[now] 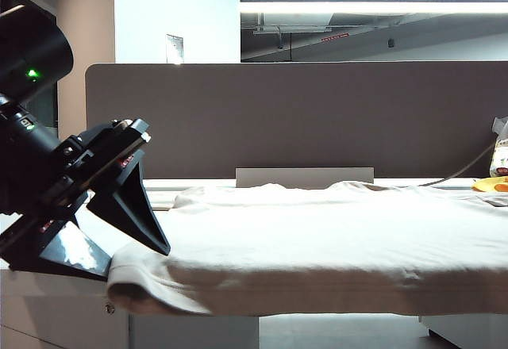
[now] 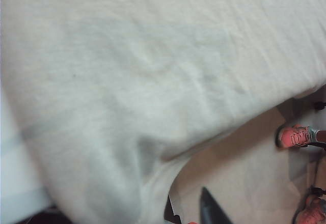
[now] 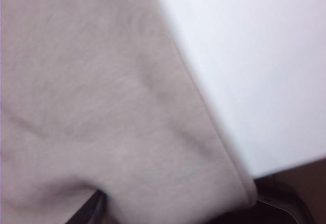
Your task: Fold the bottom side of the T-shirt horizontally towards the center, about one-third of the way, then fold the sleeve back towards the center, creating a straight line along the edge of the T-shirt, and finally fold the bottom of the T-shirt up towards the top, creating a neat rectangle.
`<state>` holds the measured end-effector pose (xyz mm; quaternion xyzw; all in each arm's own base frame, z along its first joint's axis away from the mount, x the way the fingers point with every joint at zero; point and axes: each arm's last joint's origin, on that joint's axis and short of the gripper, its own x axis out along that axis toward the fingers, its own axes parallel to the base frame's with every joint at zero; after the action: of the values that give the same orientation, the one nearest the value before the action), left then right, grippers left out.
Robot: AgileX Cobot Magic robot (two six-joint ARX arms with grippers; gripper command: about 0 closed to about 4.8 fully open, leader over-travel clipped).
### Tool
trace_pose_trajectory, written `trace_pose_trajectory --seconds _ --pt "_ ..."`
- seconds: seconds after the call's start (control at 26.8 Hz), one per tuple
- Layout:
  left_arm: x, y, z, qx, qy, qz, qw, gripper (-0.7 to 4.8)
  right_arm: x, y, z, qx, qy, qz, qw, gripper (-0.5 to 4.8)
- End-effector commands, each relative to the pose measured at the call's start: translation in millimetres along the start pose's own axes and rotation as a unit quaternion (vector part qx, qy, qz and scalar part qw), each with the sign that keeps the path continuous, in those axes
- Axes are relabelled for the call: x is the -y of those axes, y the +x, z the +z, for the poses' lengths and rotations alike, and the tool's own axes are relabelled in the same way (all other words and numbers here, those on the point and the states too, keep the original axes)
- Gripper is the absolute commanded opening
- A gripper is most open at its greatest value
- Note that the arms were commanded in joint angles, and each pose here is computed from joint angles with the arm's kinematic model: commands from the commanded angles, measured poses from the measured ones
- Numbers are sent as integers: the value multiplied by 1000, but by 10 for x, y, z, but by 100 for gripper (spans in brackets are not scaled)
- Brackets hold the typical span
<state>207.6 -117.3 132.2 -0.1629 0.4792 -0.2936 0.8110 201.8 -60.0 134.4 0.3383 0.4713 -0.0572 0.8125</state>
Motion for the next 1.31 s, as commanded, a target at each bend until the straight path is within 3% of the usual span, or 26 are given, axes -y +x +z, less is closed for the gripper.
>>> trace_pose_trajectory --seconds 0.04,0.15,0.22,0.26,0.37,0.56,0.93,1.31 --pt "28 -11 57 20 11 -7 1000 210 30 15 -20 0 4 -26 1000 188" --pt "29 -11 56 19 11 -10 1000 207 30 15 -20 0 4 -25 1000 109" --pt "31 -11 55 17 11 -13 1000 151 31 15 -18 1 3 -25 1000 80" --pt "34 -11 54 15 14 -18 1000 100 30 14 -18 1 3 -25 1000 73" --pt "40 -11 53 12 23 -27 999 42 29 15 -21 -1 4 -23 1000 38" --pt "47 -12 52 8 26 -38 999 -6 16 14 -24 -8 3 -2 1000 7" --pt "87 -25 111 29 36 -62 997 -6 -21 -1 0 -12 0 32 999 -1" --pt "177 -92 254 61 54 -75 994 -6 -203 -137 237 3 -12 94 995 -1"
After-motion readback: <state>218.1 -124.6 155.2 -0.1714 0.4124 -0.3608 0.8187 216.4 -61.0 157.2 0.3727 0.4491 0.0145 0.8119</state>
